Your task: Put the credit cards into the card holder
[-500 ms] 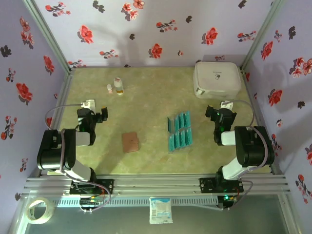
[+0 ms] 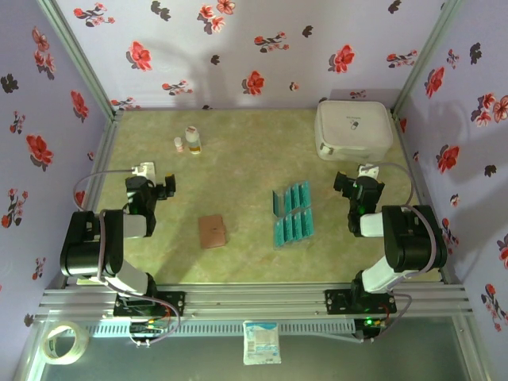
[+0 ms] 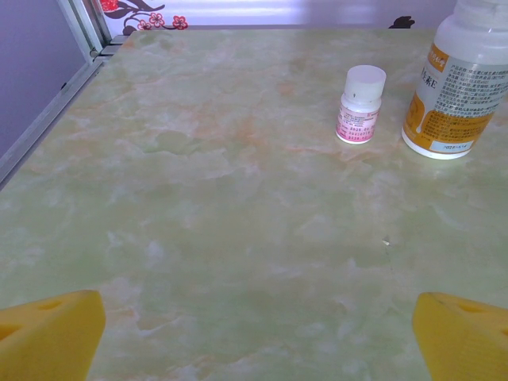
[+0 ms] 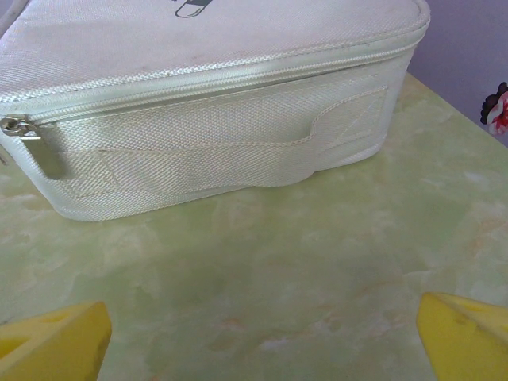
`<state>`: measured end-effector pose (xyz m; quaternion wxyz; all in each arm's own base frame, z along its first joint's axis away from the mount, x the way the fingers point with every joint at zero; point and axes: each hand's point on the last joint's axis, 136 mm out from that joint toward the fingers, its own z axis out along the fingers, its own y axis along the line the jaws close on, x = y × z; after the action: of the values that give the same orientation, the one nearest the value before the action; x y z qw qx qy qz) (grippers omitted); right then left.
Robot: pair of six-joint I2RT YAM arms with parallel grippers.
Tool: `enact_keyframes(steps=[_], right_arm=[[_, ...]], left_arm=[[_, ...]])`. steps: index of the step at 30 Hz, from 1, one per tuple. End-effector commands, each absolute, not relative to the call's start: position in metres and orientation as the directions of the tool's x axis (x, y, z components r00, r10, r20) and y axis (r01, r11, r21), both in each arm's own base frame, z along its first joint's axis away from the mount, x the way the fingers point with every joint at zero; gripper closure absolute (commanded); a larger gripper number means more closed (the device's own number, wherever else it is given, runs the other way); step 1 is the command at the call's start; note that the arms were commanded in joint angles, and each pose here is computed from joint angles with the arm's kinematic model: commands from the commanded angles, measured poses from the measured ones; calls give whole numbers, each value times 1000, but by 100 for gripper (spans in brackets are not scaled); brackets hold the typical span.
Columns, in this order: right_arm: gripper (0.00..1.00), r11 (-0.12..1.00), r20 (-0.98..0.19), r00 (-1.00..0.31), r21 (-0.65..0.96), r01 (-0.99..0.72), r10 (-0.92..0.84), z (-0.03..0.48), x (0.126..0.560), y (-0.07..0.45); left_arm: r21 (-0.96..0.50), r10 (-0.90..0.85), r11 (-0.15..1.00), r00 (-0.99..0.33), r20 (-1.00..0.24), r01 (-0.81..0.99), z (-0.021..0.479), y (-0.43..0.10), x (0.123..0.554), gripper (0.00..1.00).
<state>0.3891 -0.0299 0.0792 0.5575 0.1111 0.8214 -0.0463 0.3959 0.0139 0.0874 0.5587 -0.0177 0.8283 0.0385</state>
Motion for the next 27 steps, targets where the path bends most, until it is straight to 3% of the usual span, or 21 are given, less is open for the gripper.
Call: enact_keyframes(steps=[1,20,27], right_arm=[[1,973,-935,-332,48,227,123,88,393,-30],[1,973,-935,-333,48,227,123,87,393,-31],[1,963,-953,-273,59,264,133,109,381,-37]], left_arm=[[63,34,995,-348,-937,-73,94,13,398,0],[18,-7,997,-345,-939,-70,94,20,398,0],[-1,-34,993,-287,-957,-116,112,26,386,0]])
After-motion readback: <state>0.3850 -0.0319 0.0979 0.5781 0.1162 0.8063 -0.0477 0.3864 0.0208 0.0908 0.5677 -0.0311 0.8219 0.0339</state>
